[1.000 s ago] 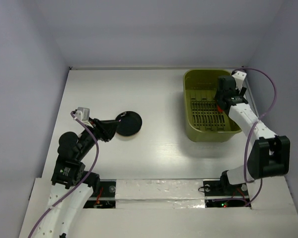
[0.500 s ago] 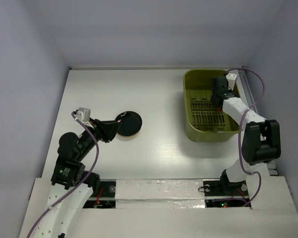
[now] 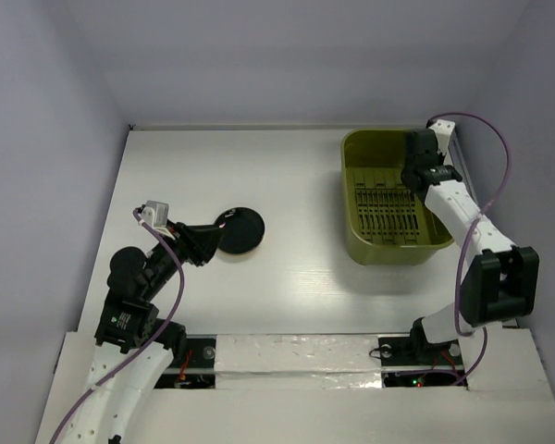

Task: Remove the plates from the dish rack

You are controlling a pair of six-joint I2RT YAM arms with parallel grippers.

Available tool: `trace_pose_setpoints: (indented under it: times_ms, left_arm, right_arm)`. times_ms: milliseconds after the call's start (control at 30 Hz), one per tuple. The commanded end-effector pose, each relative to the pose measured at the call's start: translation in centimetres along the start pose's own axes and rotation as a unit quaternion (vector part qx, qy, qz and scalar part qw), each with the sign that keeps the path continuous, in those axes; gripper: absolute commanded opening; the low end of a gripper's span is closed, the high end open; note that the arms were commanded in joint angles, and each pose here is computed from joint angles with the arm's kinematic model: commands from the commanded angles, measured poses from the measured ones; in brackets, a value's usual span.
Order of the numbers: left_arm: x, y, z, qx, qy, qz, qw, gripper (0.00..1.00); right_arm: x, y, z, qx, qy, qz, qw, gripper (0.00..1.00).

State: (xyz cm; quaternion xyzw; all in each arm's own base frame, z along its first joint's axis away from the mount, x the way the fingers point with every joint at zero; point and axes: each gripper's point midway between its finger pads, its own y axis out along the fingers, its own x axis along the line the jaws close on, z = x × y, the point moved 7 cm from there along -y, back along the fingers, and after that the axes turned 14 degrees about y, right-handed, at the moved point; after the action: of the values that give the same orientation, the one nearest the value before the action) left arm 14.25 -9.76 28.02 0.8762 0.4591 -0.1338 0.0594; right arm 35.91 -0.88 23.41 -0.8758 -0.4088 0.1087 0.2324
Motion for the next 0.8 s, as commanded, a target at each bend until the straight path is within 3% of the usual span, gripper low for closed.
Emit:
trace_pose_setpoints:
  times_ms: [0,100,233,300,433,567,600,767]
  left_arm:
    - [-0.4,0.0,-1.0,-0.023,0.009,0.01,1.0,0.32]
    - [-0.4,0.0,-1.1,-0.023,0.009,0.009,1.0,0.32]
    - [-0.4,0.0,-1.0,-0.023,0.009,0.009,1.0,0.33]
    - [-0.3,0.1,-1.0,-0.022,0.009,0.008,1.0,0.33]
    - [0.0,0.1,-1.1,-0.023,0.007,-0.002,1.0,0.34]
    - [0.3,0.3,-1.0,-0.017,0.005,-0.01,1.0,0.34]
    - [0.3,0.3,-1.0,-0.017,0.005,-0.01,1.0,0.35]
    - [0.8,0.4,-1.0,-0.018,0.004,-0.022,1.0,0.36]
  right_arm:
    - [-0.8,-3.8,-4.8,-0.056,0.032,-0.016,0.998,0.0]
    - [-0.6,-7.0,-6.6,-0.075,0.054,-0.075,0.993,0.0]
    - [2.0,-12.3,-7.0,-0.069,0.087,-0.258,0.96,0.0]
    - [4.5,-15.6,-6.6,-0.06,0.112,-0.374,0.919,0.0]
    - [11.2,-21.0,-1.1,0.05,0.105,-0.576,0.809,0.0]
    - [18.5,-24.8,5.8,0.141,0.088,-0.644,0.747,0.0]
    - [18.7,-25.1,5.2,0.137,0.1,-0.65,0.741,0.0]
    - [23.9,-26.4,12.8,0.223,0.081,-0.653,0.719,0.0]
